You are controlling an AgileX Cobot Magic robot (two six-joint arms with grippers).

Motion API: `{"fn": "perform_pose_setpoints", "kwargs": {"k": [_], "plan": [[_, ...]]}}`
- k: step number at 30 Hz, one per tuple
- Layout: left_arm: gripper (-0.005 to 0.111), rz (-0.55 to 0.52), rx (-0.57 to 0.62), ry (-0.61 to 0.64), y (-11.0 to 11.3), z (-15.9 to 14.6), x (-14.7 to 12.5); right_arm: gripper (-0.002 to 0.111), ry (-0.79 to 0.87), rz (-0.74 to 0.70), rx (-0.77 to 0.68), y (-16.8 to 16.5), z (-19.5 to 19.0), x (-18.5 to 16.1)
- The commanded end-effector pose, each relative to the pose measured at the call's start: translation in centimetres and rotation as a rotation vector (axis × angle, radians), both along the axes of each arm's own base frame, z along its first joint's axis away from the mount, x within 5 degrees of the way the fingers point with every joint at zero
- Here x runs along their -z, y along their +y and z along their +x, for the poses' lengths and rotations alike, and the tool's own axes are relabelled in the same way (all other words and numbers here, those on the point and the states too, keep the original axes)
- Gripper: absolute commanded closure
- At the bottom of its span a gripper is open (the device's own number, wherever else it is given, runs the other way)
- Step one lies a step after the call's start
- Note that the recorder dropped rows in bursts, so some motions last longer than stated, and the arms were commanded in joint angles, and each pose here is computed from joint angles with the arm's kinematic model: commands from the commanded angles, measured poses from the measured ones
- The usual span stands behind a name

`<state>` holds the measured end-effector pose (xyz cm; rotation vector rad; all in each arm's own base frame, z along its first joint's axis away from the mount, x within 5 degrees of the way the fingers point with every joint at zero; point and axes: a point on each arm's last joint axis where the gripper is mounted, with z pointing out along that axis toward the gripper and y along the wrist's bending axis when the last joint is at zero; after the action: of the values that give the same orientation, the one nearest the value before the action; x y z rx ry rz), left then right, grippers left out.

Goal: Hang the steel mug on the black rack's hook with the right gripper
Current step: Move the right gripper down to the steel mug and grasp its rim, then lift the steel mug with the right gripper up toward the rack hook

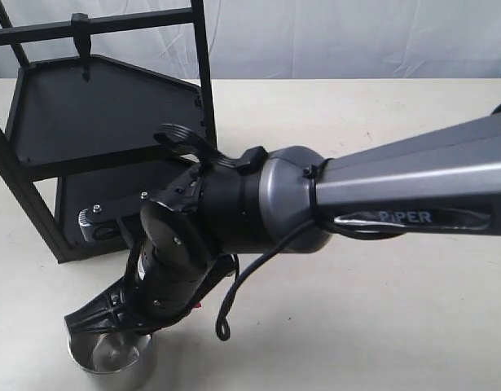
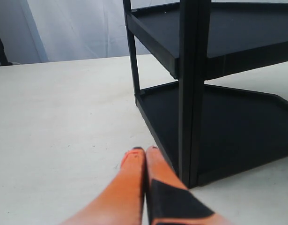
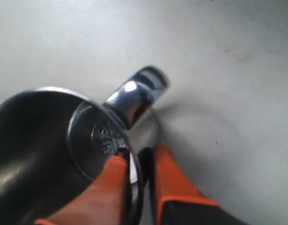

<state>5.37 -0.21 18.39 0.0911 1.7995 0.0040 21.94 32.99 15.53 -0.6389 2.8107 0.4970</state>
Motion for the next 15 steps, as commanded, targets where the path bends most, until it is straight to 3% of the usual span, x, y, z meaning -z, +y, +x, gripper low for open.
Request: {"fn": "perform_pose_setpoints", "kwargs": {"k": [1, 8, 15], "plan": [[0.107, -0.005, 0.002, -0.005, 0.0, 0.0, -0.1, 0.109, 0.023, -0.025, -0.006, -0.5, -0.1, -0.7], [0.107, -0.005, 0.002, -0.005, 0.0, 0.0, -0.1, 0.109, -0.069, 0.015, -0.128, -1.4, -0.8, -5.1], [0.107, -0.005, 0.002, -0.005, 0.0, 0.0, -0.1, 0.109, -0.344, 0.138, -0.366, -2.8, -1.8, -12.0]]}}
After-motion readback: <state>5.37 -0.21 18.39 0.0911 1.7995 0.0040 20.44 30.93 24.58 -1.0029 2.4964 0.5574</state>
